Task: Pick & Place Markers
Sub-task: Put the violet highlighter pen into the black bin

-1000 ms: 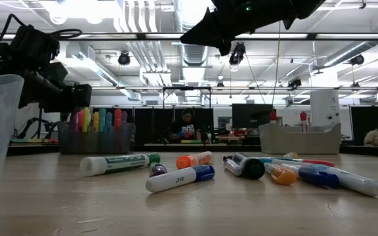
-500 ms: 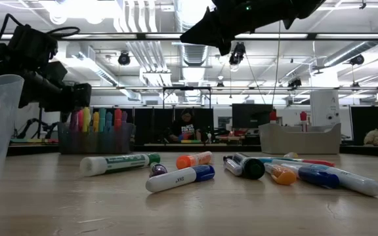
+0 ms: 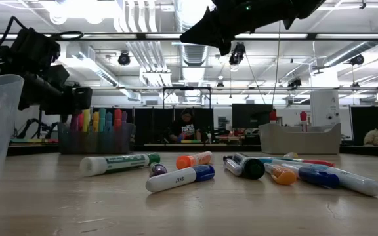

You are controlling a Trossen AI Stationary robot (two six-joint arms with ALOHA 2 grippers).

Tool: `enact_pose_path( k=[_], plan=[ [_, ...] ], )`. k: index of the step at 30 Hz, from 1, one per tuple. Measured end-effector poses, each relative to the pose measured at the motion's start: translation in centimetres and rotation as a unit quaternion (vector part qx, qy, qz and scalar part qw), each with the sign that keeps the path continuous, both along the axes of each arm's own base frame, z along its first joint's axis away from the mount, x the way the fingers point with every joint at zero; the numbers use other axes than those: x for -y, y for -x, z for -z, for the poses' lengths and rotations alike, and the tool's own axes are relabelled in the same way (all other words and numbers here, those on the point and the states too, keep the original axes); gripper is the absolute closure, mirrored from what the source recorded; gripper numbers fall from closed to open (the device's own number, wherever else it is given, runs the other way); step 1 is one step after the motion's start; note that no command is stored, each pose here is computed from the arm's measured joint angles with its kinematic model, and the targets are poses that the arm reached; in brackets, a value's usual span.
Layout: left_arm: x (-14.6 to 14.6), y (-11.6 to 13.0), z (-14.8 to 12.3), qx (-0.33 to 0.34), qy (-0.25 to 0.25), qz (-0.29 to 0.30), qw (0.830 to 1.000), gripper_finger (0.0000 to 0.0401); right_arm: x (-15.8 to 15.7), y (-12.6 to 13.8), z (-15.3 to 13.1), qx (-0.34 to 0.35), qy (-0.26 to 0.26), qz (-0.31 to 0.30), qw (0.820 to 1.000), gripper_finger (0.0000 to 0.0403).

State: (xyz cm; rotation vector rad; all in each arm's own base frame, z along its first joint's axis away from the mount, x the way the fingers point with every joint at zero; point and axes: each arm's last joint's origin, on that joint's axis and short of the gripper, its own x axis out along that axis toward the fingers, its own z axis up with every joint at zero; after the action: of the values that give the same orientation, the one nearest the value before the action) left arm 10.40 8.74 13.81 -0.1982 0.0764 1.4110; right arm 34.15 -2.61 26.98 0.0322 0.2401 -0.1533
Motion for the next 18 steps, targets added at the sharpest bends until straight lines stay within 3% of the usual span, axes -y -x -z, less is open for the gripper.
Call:
enact_pose_path(
  k=[18],
  plan=[
    [-0.01, -0.06, 0.14, -0.005, 0.004, 0.009, 1.0, 0.0325, -0.01, 0.0, -0.02, 0.001, 0.0, 0.0, 1.0, 0.0394]
  ],
)
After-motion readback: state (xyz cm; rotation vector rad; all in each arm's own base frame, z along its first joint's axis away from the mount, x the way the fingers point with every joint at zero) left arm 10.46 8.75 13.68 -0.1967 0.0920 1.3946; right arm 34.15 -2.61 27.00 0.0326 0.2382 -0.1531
